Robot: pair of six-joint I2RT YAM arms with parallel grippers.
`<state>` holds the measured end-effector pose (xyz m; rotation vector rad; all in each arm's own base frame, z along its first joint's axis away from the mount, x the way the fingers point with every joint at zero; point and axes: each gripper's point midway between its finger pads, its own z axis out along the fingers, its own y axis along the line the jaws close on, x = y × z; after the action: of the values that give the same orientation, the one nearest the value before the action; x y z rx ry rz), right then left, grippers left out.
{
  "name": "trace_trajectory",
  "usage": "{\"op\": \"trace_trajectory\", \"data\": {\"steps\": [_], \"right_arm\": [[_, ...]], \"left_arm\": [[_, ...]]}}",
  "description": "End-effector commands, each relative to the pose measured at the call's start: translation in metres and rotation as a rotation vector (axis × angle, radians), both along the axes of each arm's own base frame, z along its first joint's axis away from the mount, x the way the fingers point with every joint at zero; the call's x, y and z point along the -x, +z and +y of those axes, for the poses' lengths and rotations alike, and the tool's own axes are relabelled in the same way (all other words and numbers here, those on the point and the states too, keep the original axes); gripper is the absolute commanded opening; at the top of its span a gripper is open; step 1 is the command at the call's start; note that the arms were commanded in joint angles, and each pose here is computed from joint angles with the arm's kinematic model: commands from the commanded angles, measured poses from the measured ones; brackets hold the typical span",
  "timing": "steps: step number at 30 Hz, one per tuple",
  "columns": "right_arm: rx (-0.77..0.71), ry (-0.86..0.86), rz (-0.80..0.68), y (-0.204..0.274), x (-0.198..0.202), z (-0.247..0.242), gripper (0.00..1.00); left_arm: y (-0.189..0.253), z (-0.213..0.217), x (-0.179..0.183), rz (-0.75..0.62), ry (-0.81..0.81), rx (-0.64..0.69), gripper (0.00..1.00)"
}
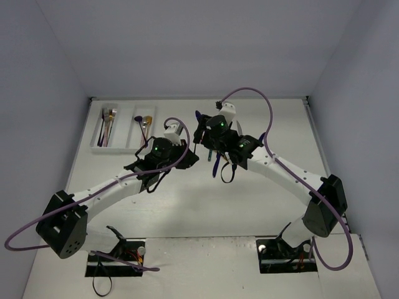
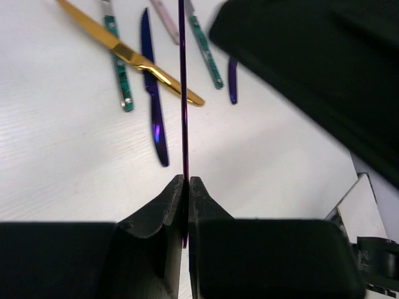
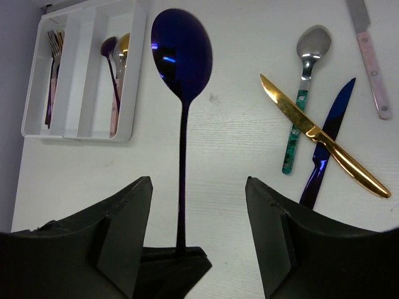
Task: Sort the eating utensils into containers
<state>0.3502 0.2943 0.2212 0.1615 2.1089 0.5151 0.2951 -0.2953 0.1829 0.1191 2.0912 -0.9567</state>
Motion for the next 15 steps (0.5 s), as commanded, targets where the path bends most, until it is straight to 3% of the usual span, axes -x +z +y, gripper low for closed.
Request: {"op": "trace_trajectory", "data": {"steps": [1,9,15], "right_arm": [[-0.017,-0.078,-0.089,0.026,-0.012,-0.025,0.64],[0.01,-0.183,-0.085,0.018,-0.023,-0.089,0.67],[0.022,-0.239,-0.084,0.014,-0.026,-0.125,0.67]], "left_arm": [[0.028,0.031,-0.025,-0.053,0.104,0.107,0.0],[0.015,0.128,-0.066,0.04,0.23,0.149,0.0],[0.0,0.172,-0.096,0.139,0.235,0.132,0.0]]}}
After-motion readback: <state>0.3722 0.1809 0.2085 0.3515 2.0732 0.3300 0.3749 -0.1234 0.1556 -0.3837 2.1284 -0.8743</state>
